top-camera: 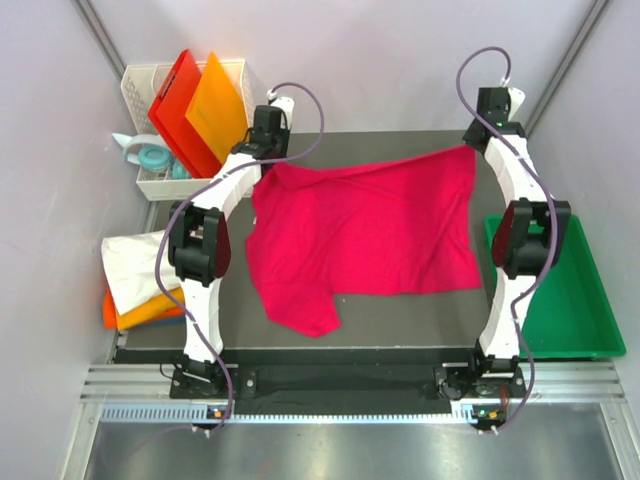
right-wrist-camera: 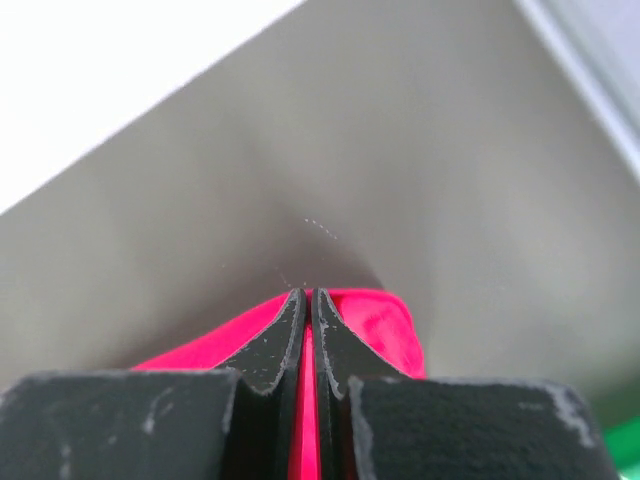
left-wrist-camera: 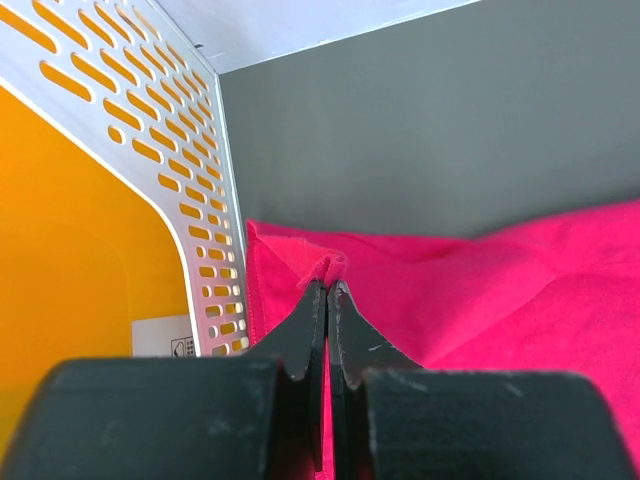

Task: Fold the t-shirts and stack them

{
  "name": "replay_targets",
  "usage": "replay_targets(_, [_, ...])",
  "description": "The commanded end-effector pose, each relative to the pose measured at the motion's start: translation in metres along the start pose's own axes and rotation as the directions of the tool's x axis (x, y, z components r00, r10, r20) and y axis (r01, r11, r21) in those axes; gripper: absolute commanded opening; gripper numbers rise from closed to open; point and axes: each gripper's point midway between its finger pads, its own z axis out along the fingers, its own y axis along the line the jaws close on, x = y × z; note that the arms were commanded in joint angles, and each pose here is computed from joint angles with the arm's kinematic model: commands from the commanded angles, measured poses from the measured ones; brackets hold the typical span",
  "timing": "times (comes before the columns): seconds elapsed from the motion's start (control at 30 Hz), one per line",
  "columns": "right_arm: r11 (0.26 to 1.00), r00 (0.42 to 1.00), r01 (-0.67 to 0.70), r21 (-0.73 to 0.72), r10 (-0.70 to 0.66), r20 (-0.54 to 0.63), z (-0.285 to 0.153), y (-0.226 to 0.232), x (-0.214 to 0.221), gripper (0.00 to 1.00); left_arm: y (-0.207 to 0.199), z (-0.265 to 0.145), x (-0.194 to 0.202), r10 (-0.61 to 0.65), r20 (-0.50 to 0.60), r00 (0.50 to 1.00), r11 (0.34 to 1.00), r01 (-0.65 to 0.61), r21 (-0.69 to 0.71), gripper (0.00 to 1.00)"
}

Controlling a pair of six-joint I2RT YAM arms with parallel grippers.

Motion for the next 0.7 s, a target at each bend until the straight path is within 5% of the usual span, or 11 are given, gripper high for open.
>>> replay_targets(0.0, [1.000,0.988,-0.022,-0.004,0.022,0.151,-0.056,-0.007,-0.051,0.00,0.026,-0.031,-0.056,-0.068,0.125,0.990,0.996,0.074,-0.042,0.00])
replay_targets(0.67, [0.996,0.955,-0.078,-0.045,0.088,0.285,-0.170,-0.035,-0.092,0.00,0.081,-0.109,-0.128,-0.137,0.257,0.957,0.982,0.165,-0.091,0.00])
